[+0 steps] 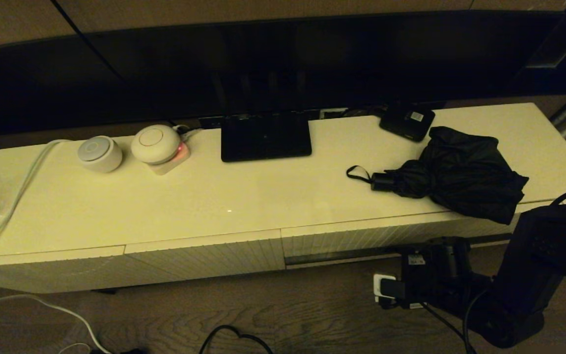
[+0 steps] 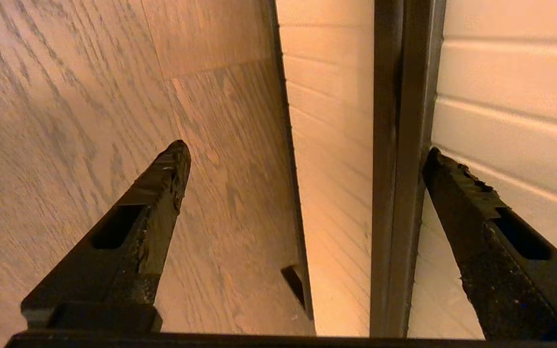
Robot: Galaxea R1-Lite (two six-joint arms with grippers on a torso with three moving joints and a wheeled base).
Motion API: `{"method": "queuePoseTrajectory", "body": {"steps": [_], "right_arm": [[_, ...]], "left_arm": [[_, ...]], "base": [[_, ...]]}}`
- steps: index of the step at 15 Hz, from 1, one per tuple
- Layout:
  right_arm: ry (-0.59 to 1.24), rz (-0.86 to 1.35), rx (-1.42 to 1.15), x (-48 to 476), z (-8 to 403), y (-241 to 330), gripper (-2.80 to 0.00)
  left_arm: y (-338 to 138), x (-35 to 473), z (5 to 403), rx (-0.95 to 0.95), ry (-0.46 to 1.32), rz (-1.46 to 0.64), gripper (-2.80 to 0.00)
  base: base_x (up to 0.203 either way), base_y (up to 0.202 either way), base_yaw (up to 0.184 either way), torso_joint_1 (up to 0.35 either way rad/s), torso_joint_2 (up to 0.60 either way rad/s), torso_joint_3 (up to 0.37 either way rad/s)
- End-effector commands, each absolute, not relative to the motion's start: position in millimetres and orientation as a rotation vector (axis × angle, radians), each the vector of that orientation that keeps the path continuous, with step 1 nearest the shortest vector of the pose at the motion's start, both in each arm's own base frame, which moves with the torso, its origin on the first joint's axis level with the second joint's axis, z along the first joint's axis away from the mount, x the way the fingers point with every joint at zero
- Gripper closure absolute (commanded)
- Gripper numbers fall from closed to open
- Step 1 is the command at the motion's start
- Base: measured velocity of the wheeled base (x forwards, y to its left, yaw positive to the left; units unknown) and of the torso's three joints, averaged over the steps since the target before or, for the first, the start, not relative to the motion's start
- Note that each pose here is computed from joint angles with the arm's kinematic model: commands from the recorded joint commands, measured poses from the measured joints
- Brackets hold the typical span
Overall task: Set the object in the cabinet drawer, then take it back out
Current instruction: Open the drawer
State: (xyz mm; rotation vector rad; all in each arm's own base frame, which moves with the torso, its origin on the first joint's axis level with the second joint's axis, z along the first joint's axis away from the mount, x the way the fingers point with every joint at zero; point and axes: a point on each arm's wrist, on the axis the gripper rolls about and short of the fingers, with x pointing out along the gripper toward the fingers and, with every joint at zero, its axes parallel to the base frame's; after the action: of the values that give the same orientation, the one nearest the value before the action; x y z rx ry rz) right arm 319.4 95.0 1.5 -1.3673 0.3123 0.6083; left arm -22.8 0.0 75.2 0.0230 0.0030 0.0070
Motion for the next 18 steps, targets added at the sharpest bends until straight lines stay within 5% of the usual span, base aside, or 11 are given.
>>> {"method": "queuePoseTrajectory", "body": {"steps": [1, 18], "right_arm": [[0.314, 0.608, -1.374, 320.7, -0.8, 94.7, -2.8], [0.472, 0.749, -1.38, 265.5, -19.6, 84.5, -2.8]], "left_arm": [[0.0, -22.6, 74.3, 0.023, 0.006, 0.008, 0.0], [0.0, -22.6, 74.3, 0.023, 0.006, 0.008, 0.0]], "base": [[0.0, 0.0, 0.0, 0.0, 0.0, 0.0], [0.0, 0.0, 0.0, 0.0, 0.0, 0.0]]}}
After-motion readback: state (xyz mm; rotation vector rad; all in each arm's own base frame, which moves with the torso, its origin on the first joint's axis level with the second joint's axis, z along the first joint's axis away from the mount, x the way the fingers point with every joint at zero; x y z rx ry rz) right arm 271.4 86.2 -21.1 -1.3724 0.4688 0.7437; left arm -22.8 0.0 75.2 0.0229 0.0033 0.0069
